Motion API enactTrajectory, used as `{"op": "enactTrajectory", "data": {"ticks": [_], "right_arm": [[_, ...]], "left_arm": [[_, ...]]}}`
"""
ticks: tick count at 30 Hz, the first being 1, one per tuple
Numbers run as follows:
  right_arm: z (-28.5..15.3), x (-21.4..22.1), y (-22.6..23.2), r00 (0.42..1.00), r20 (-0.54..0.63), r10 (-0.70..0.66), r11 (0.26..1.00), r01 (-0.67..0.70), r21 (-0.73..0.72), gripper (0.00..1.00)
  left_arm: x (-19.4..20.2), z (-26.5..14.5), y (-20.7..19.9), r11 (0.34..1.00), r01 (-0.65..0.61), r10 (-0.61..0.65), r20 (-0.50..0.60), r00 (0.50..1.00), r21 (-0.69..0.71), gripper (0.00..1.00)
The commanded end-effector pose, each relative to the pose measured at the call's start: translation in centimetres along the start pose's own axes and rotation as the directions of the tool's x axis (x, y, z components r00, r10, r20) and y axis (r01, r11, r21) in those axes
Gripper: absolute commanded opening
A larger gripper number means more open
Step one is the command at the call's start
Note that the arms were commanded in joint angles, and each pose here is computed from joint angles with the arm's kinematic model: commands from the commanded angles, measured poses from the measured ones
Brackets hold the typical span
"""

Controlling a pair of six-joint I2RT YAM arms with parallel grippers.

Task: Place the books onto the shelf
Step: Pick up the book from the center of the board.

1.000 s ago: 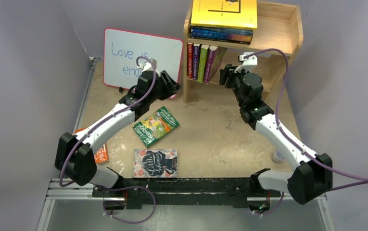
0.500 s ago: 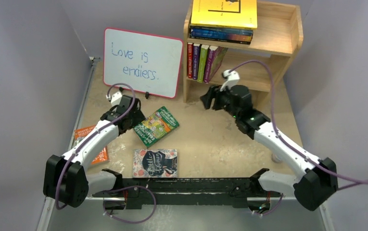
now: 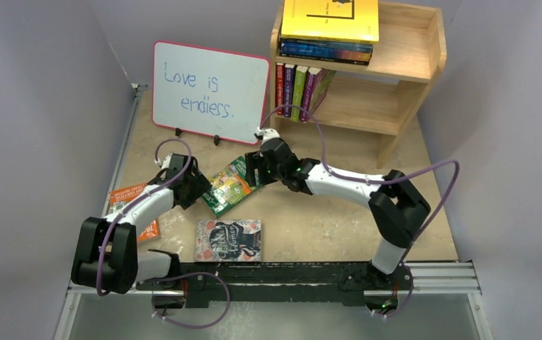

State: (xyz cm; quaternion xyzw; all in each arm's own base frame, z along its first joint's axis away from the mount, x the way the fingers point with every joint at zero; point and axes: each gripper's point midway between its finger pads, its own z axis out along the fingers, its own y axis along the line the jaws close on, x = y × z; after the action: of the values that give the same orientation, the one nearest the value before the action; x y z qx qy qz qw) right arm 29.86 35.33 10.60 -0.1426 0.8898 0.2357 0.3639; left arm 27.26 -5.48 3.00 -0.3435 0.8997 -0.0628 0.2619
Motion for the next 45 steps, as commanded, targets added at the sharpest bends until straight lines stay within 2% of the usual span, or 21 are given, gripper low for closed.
{"op": "enactTrajectory", "data": {"ticks": [1, 6, 16, 19, 22, 28, 34, 40, 45], "right_arm": [[1.6, -4.1, 1.1, 0.998, 0.066, 0.013, 0.999, -0.015, 0.039, 0.75], [4.8, -2.5, 0.0, 0.998, -0.062, -0.001, 0.989, 0.010, 0.145, 0.76], [7.6, -0.3, 0.1, 0.984, -0.176, -0.035, 0.987, 0.062, 0.145, 0.78], [7.5, 0.6, -0.1, 0.982, -0.188, -0.021, 0.988, 0.049, 0.145, 0.78], [7.2, 0.9, 0.2, 0.983, -0.182, -0.007, 0.992, 0.030, 0.124, 0.77], [6.6, 0.7, 0.6, 0.984, -0.179, 0.002, 0.994, 0.017, 0.106, 0.75], [4.4, -2.2, 1.5, 0.996, -0.076, -0.052, 0.997, 0.056, 0.052, 0.75], [0.1, -5.6, 5.4, 0.980, 0.089, -0.181, 0.971, 0.192, -0.142, 0.75], [-2.4, -5.6, 8.9, 0.917, 0.209, -0.339, 0.900, 0.380, -0.212, 0.75]], "left_arm": [[0.3, 0.0, -2.2, 0.986, 0.066, -0.065, -0.012, 0.998, 0.151, 0.61], [0.9, 0.8, -1.5, 0.983, 0.108, -0.106, -0.018, 0.994, 0.152, 0.50], [0.7, 0.8, -0.9, 0.975, 0.145, -0.146, -0.003, 0.989, 0.167, 0.31], [0.9, 0.5, -1.9, 0.965, 0.151, -0.149, -0.027, 0.988, 0.214, 0.20], [0.8, -0.5, -3.5, 0.947, 0.157, -0.145, -0.063, 0.987, 0.279, 0.01], [-1.6, -3.4, -5.9, 0.934, 0.109, -0.101, -0.041, 0.994, 0.340, 0.00], [-4.7, -6.7, -7.0, 0.945, 0.014, -0.020, 0.017, 1.000, 0.326, 0.00], [-6.4, -9.3, -7.2, 0.961, -0.052, 0.048, 0.023, 0.999, 0.272, 0.00], [-5.8, -10.5, -5.9, 0.974, -0.055, 0.058, -0.006, 0.998, 0.221, 0.00]]}}
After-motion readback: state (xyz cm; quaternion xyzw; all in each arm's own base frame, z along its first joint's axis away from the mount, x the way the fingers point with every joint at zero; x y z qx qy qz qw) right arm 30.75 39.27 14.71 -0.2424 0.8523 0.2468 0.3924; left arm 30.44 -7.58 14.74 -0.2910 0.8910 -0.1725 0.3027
